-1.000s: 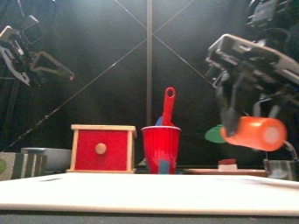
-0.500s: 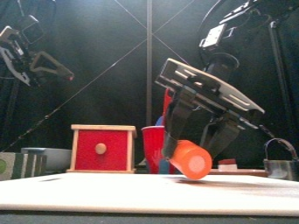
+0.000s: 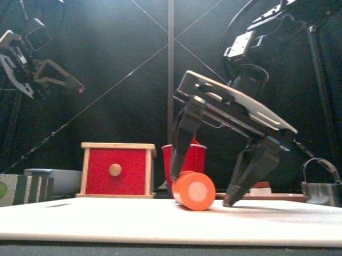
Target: Put carrot onto cutting board
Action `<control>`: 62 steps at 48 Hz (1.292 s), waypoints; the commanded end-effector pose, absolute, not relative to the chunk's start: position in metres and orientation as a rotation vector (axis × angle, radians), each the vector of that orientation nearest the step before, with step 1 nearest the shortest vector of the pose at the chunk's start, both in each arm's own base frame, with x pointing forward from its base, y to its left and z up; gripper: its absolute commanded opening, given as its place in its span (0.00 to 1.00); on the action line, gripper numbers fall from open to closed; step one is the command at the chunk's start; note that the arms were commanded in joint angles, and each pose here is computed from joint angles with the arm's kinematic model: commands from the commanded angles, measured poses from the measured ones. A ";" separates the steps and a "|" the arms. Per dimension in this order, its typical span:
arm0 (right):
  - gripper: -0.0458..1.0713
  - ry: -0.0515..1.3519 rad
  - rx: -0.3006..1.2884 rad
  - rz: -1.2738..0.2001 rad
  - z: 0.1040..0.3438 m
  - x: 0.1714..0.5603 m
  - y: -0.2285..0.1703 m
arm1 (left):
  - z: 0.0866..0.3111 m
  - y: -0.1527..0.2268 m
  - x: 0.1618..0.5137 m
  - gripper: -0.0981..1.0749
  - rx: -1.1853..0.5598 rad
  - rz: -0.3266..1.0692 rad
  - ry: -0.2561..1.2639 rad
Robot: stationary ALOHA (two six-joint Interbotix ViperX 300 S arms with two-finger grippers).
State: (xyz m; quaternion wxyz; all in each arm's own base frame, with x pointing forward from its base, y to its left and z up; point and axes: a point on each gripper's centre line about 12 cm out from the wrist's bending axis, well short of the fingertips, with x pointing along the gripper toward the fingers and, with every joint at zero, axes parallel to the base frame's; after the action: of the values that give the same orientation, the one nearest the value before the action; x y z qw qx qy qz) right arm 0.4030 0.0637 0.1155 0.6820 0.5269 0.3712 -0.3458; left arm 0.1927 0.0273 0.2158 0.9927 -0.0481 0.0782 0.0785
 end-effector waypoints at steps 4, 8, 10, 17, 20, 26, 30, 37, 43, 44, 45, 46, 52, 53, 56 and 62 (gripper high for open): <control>0.95 0.771 1.176 -0.719 0.148 0.404 0.061 | 0.228 0.028 0.198 0.21 -0.111 0.160 0.124; 0.95 0.752 1.156 -0.706 0.159 0.400 0.059 | 0.230 0.029 0.198 0.21 -0.123 0.165 0.118; 0.95 0.742 1.145 -0.701 0.164 0.399 0.058 | 0.230 0.028 0.198 0.21 -0.130 0.164 0.116; 0.95 0.708 1.101 -0.685 0.182 0.394 0.055 | 0.232 0.027 0.199 0.21 -0.148 0.162 0.111; 0.95 0.695 1.067 -0.679 0.190 0.389 0.054 | 0.233 0.027 0.200 0.21 -0.157 0.162 0.106; 0.95 0.655 0.966 -0.635 0.208 0.379 0.055 | 0.236 0.026 0.200 0.21 -0.162 0.156 0.099; 0.95 0.616 0.824 -0.560 0.218 0.369 0.059 | 0.236 0.025 0.201 0.21 -0.158 0.149 0.098; 0.95 0.529 0.569 -0.410 0.235 0.337 0.065 | 0.237 0.024 0.201 0.21 -0.158 0.146 0.095; 0.95 0.483 0.493 -0.371 0.242 0.320 0.059 | 0.239 0.024 0.202 0.21 -0.161 0.145 0.092; 0.95 0.481 0.493 -0.373 0.241 0.318 0.059 | 0.239 0.024 0.202 0.21 -0.162 0.147 0.091; 0.95 0.482 0.491 -0.374 0.241 0.316 0.058 | 0.240 0.024 0.202 0.21 -0.162 0.146 0.089; 0.95 0.483 0.488 -0.374 0.240 0.315 0.057 | 0.240 0.024 0.202 0.21 -0.159 0.144 0.089; 0.95 0.497 0.469 -0.373 0.234 0.311 0.055 | 0.242 0.024 0.203 0.21 -0.158 0.145 0.083; 0.95 0.499 0.467 -0.375 0.233 0.311 0.055 | 0.242 0.024 0.203 0.21 -0.156 0.145 0.083; 0.95 0.502 0.465 -0.377 0.231 0.311 0.054 | 0.242 0.024 0.203 0.21 -0.158 0.145 0.083; 0.95 0.507 0.462 -0.380 0.229 0.311 0.053 | 0.242 0.026 0.203 0.21 -0.157 0.153 0.084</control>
State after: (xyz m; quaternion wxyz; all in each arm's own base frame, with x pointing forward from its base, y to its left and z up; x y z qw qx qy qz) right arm 0.3103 0.0541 0.2198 0.9207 0.2201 0.2598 -0.1905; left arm 0.1985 0.0243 0.2305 0.9924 -0.0793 0.0582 0.0746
